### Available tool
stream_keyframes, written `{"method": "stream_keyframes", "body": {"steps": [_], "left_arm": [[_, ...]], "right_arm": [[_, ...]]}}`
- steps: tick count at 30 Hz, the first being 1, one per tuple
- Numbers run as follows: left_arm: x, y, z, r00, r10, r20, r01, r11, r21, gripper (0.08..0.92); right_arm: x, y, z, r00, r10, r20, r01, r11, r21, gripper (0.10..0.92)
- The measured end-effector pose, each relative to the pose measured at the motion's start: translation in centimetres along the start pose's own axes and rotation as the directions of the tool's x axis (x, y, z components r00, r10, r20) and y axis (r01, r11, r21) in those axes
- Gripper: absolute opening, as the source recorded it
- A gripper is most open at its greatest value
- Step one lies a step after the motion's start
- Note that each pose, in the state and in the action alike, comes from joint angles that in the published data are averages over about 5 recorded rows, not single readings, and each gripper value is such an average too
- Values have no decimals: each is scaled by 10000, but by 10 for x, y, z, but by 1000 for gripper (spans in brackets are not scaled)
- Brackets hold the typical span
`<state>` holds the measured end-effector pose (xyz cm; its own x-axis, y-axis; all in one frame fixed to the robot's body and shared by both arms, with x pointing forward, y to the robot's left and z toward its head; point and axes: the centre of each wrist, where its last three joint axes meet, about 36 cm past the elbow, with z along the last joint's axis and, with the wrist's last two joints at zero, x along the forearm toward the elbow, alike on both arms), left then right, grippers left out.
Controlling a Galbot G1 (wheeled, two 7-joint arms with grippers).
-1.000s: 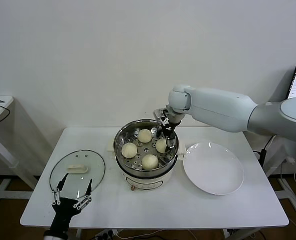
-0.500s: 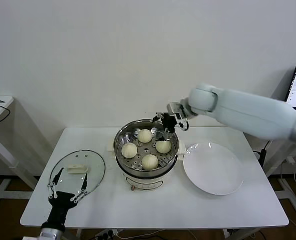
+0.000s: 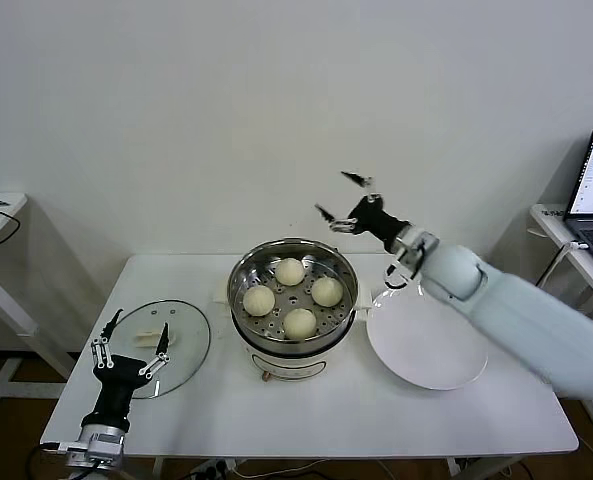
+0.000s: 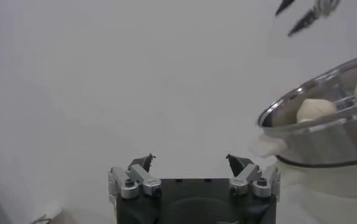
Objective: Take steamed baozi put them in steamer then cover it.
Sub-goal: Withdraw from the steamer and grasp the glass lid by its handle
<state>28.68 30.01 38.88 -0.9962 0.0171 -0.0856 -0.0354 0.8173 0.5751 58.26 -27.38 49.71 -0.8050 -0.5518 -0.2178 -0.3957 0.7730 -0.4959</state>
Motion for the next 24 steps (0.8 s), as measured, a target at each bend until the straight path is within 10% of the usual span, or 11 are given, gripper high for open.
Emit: {"method": "stream_keyframes", "body": {"steps": [12, 24], "left_arm": [[-20, 0, 39, 9999, -145, -38, 129, 9609, -2765, 823], [-20, -3, 108, 9986, 450, -270, -518, 7631, -6442, 823]], "right_arm": [[108, 42, 84, 8548, 5136, -746, -5163, 8267, -2236, 823], [188, 114, 116, 7274, 6424, -2412, -6862, 6807, -2565, 823]]}}
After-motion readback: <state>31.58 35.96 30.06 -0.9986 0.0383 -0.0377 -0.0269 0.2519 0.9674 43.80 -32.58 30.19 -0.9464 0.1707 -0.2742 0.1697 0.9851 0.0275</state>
